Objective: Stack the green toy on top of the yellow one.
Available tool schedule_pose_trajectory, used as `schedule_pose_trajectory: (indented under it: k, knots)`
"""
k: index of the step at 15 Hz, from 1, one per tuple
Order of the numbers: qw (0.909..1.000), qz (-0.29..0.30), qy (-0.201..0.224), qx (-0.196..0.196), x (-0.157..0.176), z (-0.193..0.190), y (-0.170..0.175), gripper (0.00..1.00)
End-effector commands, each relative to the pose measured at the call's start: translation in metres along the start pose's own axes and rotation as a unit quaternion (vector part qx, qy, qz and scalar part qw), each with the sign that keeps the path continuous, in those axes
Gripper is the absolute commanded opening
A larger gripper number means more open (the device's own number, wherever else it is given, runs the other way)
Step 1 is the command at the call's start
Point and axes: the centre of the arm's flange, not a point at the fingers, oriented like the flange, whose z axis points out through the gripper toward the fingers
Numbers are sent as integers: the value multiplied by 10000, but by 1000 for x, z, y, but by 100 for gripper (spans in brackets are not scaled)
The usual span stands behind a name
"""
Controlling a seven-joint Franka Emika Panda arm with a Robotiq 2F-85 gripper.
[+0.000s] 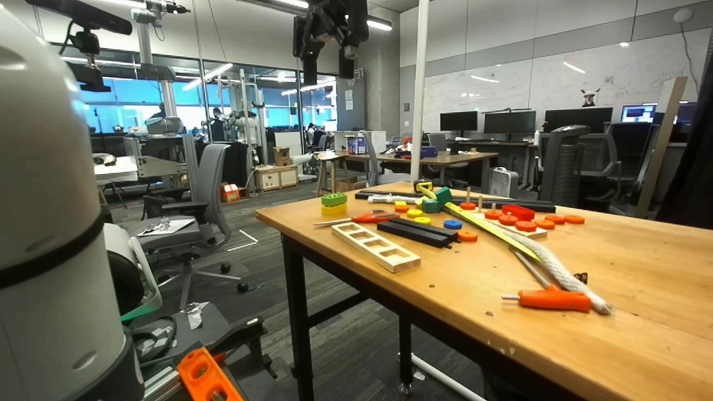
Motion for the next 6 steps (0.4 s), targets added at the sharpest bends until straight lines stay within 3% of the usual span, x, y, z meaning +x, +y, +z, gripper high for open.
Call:
schedule_pose_trajectory:
  k: [1,6]
  knots:
    - [10000,1,-5,-1,0,1,0,100]
    - [10000,3,-23,-3,0,2,0,100]
